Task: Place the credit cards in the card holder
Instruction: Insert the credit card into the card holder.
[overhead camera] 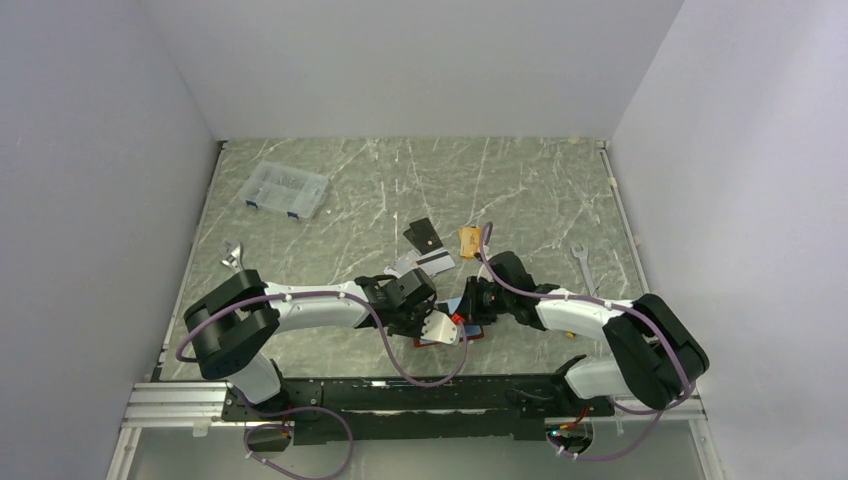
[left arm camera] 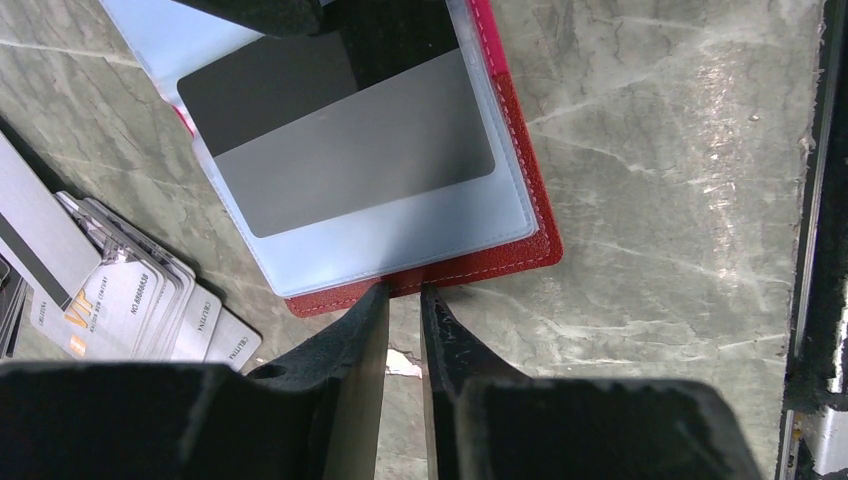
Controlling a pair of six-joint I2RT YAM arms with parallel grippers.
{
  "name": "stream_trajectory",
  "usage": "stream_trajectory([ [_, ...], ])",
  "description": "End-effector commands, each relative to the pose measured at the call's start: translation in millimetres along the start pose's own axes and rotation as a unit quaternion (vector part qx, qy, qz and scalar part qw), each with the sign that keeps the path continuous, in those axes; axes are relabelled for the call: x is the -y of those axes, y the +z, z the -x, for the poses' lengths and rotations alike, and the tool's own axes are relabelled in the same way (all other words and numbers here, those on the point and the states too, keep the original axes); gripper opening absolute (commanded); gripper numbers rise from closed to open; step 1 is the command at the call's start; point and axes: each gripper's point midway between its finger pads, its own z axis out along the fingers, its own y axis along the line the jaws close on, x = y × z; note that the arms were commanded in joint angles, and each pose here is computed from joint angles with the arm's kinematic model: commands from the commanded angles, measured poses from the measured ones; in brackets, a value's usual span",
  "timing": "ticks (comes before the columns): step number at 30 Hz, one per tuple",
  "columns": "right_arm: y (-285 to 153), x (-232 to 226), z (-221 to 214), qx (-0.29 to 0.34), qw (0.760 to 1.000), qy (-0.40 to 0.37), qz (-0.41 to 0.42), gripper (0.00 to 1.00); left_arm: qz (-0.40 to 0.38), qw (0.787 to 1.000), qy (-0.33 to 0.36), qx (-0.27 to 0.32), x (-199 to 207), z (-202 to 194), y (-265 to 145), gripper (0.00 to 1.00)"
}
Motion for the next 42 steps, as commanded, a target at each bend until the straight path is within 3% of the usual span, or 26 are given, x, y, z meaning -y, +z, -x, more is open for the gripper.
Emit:
stream_trajectory([
  [1,3,-9,16,0.018,1.0,-0.001,0.006,0.05,-0.025,0.999,0.001,-0.037,17,-25,8,0.22],
  [22,13,-38,20,0.008,0.999,-0.022,0.038,0.0,-0.036,0.999,0.004,-0.031,18,-21,9,0.22],
  [32,7,-19,31,0.027,0.999,-0.009,0.019,0.01,-0.036,0.999,0.006,-0.037,21,-26,7,0.22],
  [42,24,-20,16,0.003,1.0,-0.005,0.027,0.0,-0.033,0.999,0.005,-0.033,18,-22,6,0.21],
])
